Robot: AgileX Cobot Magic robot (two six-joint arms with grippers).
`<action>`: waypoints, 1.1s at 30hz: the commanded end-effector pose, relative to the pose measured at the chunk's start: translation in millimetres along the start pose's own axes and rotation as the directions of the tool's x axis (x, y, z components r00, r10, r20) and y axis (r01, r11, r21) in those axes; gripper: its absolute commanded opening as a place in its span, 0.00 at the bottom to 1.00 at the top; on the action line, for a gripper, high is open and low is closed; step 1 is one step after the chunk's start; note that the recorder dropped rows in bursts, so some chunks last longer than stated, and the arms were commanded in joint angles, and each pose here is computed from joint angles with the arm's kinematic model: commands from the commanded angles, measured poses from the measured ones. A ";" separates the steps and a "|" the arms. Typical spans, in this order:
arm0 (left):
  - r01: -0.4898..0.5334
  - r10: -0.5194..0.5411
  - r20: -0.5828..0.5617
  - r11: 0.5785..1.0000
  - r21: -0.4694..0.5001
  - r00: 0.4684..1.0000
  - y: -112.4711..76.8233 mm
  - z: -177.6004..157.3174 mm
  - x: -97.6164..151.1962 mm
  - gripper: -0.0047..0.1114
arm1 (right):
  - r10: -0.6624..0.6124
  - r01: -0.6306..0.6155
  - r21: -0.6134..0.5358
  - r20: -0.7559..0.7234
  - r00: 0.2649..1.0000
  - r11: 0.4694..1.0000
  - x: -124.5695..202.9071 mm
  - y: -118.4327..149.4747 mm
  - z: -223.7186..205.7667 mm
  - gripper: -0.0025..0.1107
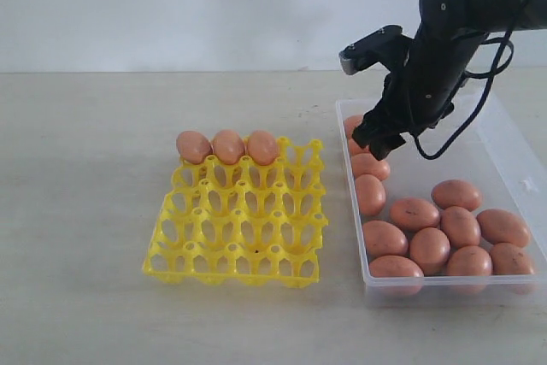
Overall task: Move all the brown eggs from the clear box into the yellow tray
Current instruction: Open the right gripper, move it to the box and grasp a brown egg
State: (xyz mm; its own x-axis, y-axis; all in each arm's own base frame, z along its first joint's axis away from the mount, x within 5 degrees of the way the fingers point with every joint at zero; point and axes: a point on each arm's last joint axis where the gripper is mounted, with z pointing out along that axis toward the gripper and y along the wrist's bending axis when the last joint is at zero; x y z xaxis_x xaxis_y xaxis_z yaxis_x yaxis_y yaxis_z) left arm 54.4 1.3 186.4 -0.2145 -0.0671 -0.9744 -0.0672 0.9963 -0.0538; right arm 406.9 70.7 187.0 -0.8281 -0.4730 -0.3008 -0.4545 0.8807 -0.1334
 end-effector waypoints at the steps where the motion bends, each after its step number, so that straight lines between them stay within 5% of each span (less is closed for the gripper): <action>1: -0.003 0.003 0.008 1.000 -0.003 1.000 0.3 0.1 0.3 0.08 | -0.051 0.051 -0.009 0.030 0.998 0.999 -3.2 -1.7 7.8 0.39; 9: -0.003 0.003 0.004 1.000 -0.003 1.000 0.2 0.1 0.7 0.08 | -0.088 0.087 -0.109 -0.006 0.996 0.990 0.8 7.7 23.1 0.50; 28: -0.003 0.003 0.004 1.000 -0.003 1.000 0.2 0.1 0.7 0.08 | -0.106 0.101 -0.176 -0.017 0.994 0.979 3.2 14.5 43.2 0.49; 33: -0.003 0.003 0.004 1.000 -0.003 1.000 0.2 0.1 0.7 0.08 | -0.092 0.089 -0.168 -0.007 0.996 0.982 2.1 13.9 43.3 0.29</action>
State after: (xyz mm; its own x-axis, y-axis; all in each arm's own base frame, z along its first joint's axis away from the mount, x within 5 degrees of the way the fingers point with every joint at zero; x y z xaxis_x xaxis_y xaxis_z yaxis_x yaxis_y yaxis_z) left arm 54.4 1.3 186.4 -0.2145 -0.0671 -0.9744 -0.0672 0.9963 -0.0538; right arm 410.1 85.1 142.4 -0.7797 -0.5682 -0.2630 -0.5897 0.8076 0.0034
